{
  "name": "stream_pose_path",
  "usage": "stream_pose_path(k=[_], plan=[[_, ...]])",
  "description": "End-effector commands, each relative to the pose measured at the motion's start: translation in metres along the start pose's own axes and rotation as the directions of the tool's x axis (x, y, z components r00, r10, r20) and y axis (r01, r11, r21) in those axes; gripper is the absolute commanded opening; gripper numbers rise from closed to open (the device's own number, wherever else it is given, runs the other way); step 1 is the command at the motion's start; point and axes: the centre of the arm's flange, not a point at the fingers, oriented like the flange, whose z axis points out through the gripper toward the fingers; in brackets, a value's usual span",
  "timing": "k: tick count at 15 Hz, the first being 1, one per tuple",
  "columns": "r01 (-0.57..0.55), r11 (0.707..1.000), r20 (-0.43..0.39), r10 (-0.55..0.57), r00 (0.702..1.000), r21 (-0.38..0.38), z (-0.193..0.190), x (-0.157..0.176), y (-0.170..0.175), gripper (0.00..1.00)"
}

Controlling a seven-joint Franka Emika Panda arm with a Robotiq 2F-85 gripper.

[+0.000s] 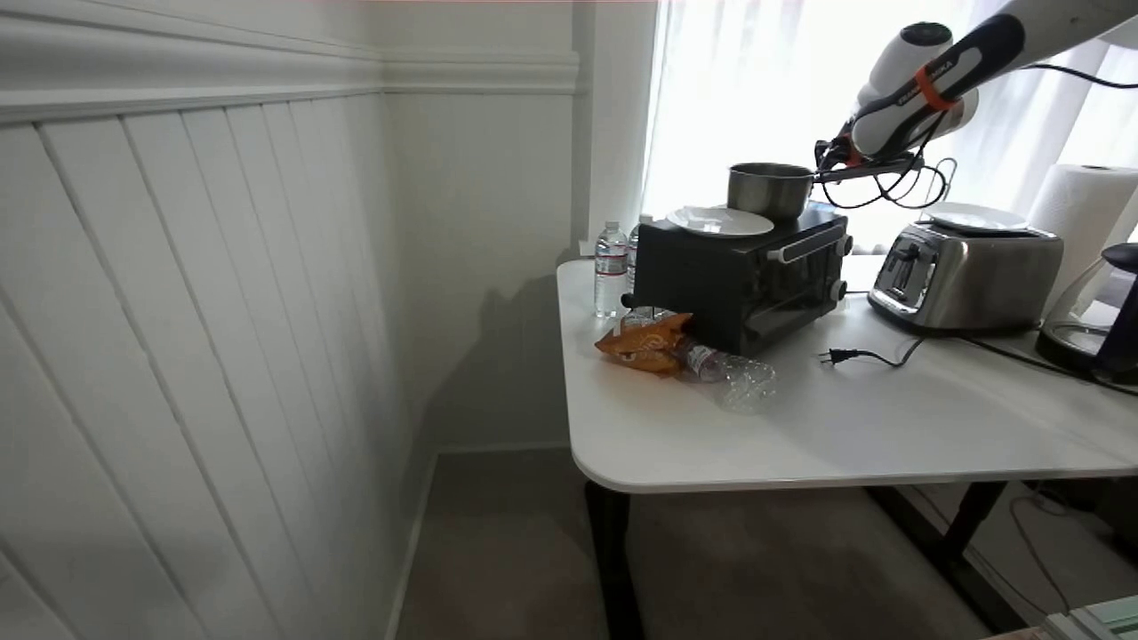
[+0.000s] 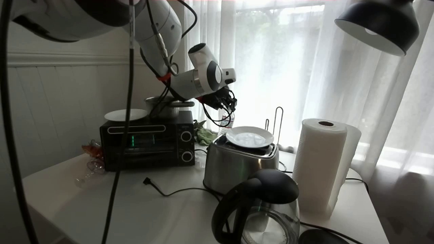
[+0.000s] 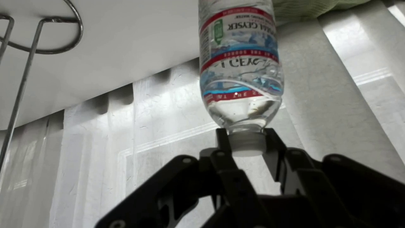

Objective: Remove the water bottle from the pot.

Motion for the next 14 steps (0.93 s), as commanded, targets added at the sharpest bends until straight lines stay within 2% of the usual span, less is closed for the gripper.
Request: stream_pose_path(k=[1, 5, 8, 14], plan=[[0.012, 0.998, -0.016, -0.011, 1.0, 0.065, 0.011, 0.002, 0.001, 0.08], [-0.039, 0.994, 0.033, 0.035, 0.999, 0.1, 0.011, 0.004, 0.0, 0.08], [-0.018, 0.99, 0.041, 0.013, 0.999, 0.142, 0.009, 0.005, -0.003, 0.08], [0.071, 0.971, -0.019, -0.068, 0.998, 0.228, 0.003, 0.022, -0.013, 0.08]])
